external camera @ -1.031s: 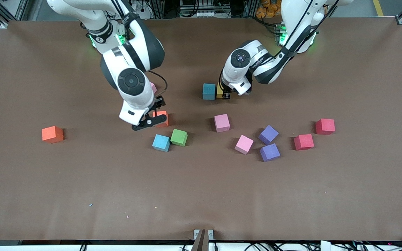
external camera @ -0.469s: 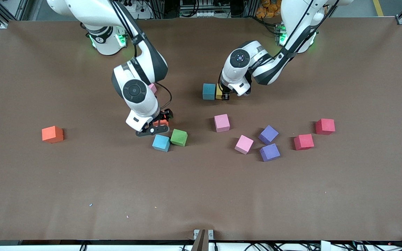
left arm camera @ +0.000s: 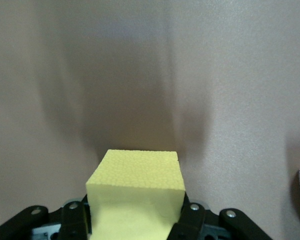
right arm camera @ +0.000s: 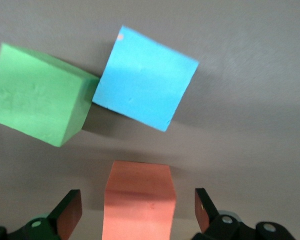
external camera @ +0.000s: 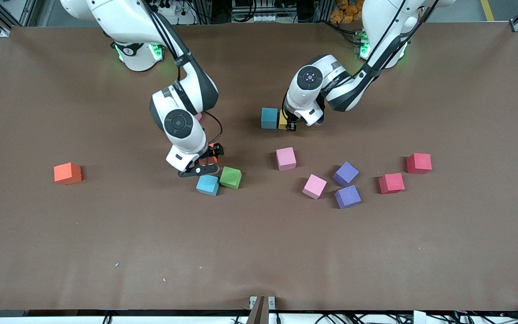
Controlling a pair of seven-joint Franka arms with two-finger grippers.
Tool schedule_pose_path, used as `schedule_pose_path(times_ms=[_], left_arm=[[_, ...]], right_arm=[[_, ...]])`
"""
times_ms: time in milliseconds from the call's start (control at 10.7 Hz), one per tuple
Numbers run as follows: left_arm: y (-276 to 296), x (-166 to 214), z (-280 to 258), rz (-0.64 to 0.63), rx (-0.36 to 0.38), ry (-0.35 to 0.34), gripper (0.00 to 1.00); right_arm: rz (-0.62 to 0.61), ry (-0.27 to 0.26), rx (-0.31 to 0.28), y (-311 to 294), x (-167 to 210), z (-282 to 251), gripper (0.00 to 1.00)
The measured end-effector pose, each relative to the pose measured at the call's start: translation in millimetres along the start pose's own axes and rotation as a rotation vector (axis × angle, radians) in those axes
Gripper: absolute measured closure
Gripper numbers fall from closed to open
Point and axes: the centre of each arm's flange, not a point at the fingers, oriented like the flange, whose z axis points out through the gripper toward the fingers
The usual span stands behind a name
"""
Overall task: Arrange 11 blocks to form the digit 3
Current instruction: 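Lower the right gripper onto the orange block and grasp it, then carry the orange block beside the cyan block and release it with the right gripper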
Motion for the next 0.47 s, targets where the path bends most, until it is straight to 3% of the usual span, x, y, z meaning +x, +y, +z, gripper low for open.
schedule_pose_path(times_ms=[469], left_arm=[[2.1,-3.8,0.7,-0.009,-0.016,0.008,0.41]], right_arm=[[-0.002,-0.014,-0.014,-7.1,-21.7,27.6,0.0]])
